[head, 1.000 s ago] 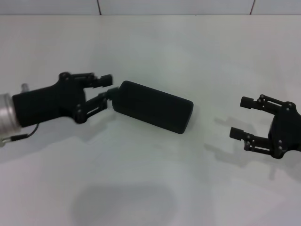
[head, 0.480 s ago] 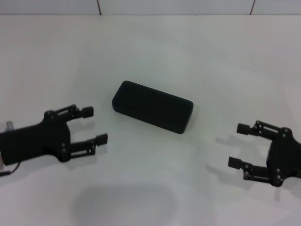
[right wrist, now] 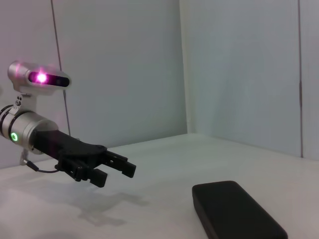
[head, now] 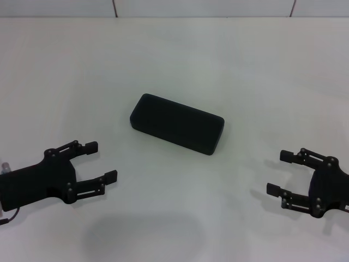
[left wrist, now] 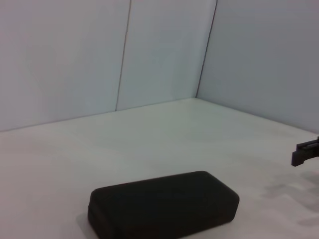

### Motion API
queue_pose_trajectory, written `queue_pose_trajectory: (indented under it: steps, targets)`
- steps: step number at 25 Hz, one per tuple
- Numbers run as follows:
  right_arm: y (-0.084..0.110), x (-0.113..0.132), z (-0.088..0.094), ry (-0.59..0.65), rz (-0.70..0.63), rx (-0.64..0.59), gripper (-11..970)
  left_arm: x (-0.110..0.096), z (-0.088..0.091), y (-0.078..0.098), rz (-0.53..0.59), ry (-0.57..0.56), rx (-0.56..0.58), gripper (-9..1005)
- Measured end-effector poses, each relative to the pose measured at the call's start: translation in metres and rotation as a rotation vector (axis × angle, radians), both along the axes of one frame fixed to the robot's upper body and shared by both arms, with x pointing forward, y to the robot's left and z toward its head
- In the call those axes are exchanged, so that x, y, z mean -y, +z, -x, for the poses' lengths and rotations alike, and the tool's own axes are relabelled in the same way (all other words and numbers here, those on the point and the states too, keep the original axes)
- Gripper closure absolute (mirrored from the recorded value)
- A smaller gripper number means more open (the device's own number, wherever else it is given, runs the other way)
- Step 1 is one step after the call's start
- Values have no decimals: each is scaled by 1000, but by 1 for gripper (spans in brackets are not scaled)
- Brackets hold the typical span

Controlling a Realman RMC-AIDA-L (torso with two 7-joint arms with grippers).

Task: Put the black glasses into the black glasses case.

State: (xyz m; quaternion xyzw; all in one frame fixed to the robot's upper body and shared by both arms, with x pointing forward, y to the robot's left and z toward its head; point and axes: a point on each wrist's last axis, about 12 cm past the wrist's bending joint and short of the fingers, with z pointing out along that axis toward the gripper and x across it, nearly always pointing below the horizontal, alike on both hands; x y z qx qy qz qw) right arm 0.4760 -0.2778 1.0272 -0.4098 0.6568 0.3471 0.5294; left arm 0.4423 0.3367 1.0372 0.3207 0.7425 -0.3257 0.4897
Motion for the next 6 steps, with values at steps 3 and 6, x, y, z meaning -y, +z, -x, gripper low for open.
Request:
queue_pose_trajectory:
  steps: [3, 6]
  targets:
    - [1, 0, -1, -3, -3, 4, 191, 1, 0, 1, 11, -9, 4, 129]
    - [1, -2, -3, 2, -3, 6, 191, 2, 0, 1, 10, -12, 4, 129]
